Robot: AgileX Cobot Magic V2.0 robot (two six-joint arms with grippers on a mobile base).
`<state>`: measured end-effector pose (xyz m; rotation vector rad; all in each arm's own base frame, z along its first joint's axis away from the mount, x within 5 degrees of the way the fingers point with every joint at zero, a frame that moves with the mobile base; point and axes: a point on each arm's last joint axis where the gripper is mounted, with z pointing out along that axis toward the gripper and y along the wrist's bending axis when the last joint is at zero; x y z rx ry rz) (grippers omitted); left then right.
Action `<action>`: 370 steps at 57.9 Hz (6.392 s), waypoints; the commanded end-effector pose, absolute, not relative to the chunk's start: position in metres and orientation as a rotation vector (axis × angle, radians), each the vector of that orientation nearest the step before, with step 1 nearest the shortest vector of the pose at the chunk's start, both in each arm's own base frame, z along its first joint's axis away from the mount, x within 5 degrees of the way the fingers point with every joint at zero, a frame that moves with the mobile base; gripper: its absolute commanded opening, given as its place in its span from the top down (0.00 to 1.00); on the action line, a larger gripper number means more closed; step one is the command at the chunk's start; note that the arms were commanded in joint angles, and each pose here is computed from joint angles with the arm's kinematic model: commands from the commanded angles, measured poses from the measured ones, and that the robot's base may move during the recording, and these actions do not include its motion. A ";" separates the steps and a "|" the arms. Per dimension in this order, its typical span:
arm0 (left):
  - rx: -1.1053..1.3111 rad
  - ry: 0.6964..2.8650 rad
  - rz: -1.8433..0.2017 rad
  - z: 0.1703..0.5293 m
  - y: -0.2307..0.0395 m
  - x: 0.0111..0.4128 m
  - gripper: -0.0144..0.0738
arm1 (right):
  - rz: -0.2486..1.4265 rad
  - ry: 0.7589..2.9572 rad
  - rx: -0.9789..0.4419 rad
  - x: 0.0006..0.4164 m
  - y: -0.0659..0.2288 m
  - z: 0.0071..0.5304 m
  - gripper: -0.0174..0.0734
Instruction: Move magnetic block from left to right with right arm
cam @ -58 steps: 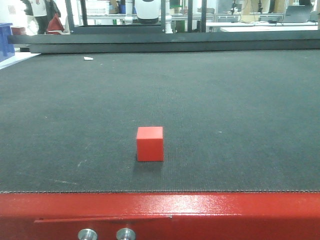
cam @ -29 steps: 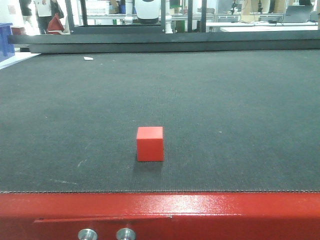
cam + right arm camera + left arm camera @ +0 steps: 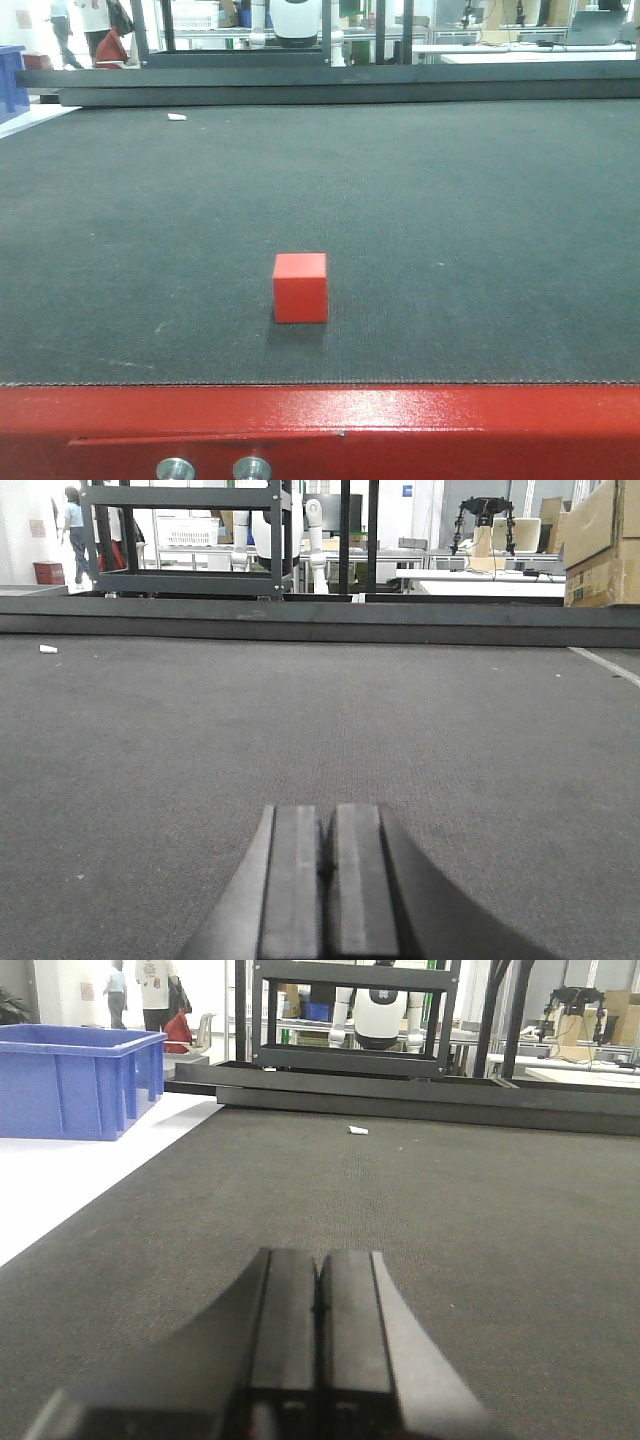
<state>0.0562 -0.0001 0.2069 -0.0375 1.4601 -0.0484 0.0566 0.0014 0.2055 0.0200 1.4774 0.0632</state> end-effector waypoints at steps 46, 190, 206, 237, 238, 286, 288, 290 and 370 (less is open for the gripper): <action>-0.040 1.368 -0.050 0.213 0.000 0.054 0.98 | 0.096 2.114 0.107 0.130 0.004 0.283 0.73; -0.040 1.368 -0.050 0.213 0.000 0.054 0.98 | 0.234 2.974 -0.007 0.311 0.286 0.245 0.14; -0.040 1.368 -0.050 0.213 0.000 0.054 0.98 | 0.243 2.968 -0.005 0.311 0.287 0.245 0.38; -0.040 1.368 -0.050 0.213 0.000 0.054 0.98 | 0.244 2.836 -0.099 0.304 0.261 0.289 0.40; -0.040 1.368 -0.050 0.213 0.000 0.054 0.98 | 0.235 2.826 -0.115 0.303 0.258 0.291 0.40; -0.040 1.368 -0.050 0.213 0.000 0.054 0.98 | 0.092 1.821 -0.001 0.182 0.011 0.325 0.40; -0.040 1.368 -0.050 0.213 0.000 0.054 0.98 | 0.078 1.797 0.017 0.174 0.007 0.322 0.40; -0.040 1.368 -0.050 0.213 0.000 0.054 0.98 | 0.069 1.778 0.029 0.169 0.005 0.320 0.40; -0.040 1.368 -0.050 0.213 0.000 0.054 0.98 | 0.057 1.442 0.040 0.063 0.001 0.312 0.40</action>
